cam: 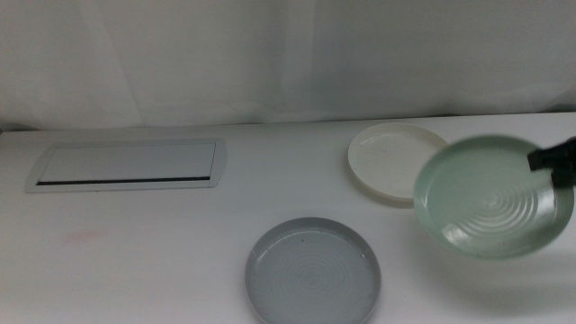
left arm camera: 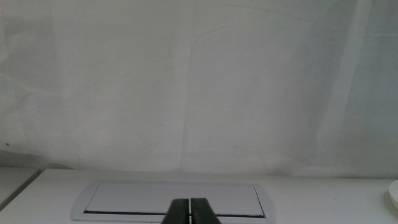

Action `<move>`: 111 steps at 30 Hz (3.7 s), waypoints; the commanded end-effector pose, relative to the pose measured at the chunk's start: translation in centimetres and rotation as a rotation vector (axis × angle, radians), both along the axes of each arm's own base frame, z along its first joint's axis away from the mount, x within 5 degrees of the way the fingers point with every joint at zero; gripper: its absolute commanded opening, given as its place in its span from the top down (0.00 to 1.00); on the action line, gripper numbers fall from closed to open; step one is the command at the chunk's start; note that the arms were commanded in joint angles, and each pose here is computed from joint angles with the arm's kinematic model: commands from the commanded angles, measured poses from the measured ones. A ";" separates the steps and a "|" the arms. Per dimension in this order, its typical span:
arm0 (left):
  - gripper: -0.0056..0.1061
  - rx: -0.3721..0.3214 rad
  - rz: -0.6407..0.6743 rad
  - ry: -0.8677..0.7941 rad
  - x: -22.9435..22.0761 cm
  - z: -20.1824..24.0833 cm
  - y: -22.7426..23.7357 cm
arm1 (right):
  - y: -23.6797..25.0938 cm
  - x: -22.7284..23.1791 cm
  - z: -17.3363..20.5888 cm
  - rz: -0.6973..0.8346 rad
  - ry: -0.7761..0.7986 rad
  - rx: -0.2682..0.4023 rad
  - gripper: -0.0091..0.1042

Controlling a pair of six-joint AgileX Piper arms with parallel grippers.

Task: Stack the three bowls on top of each other.

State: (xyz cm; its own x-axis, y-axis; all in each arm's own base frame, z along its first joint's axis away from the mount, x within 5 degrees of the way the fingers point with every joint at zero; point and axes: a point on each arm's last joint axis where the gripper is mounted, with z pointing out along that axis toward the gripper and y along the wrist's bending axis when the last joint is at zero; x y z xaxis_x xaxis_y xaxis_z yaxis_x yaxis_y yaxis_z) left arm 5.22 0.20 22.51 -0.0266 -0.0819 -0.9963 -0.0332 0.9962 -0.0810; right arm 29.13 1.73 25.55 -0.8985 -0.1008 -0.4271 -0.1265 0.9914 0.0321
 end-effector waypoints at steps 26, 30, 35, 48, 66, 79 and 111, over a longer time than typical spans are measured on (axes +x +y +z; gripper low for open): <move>0.98 -0.008 -0.004 -0.049 -0.3 0.2 0.0 | 18.4 -2.5 -3.0 0.400 0.125 0.119 0.94; 0.98 -0.008 -0.004 -0.049 -0.3 0.2 0.0 | 19.5 -2.5 -4.7 0.415 0.155 0.111 0.94; 0.98 -0.008 -0.004 -0.056 -0.3 0.3 0.0 | 20.1 -2.6 -5.7 0.428 0.181 0.097 0.94; 0.98 -0.008 -0.004 -0.056 -0.3 0.3 0.0 | 20.4 -2.4 -7.2 0.429 0.214 0.077 0.94; 0.98 -0.010 -0.004 -0.065 -0.3 0.3 0.0 | 20.4 -2.3 -7.2 0.432 0.202 0.075 0.01; 0.98 -0.010 -0.004 -0.065 -0.3 0.3 0.0 | 19.9 -0.6 -3.6 0.474 0.110 -0.070 0.01; 0.98 -0.006 -0.004 -0.065 -0.3 0.3 0.0 | 3.0 -4.6 14.3 -0.025 -0.402 -0.061 0.01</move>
State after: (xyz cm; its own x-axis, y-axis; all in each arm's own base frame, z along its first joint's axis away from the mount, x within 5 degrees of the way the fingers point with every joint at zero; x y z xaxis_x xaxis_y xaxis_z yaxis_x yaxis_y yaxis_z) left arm 5.22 0.19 22.70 -0.0064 -0.0812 -0.9967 -0.0306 0.9962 -0.0810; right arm 23.30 4.44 40.54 -0.6657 -0.1185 -0.7367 -0.0890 0.9929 -0.0793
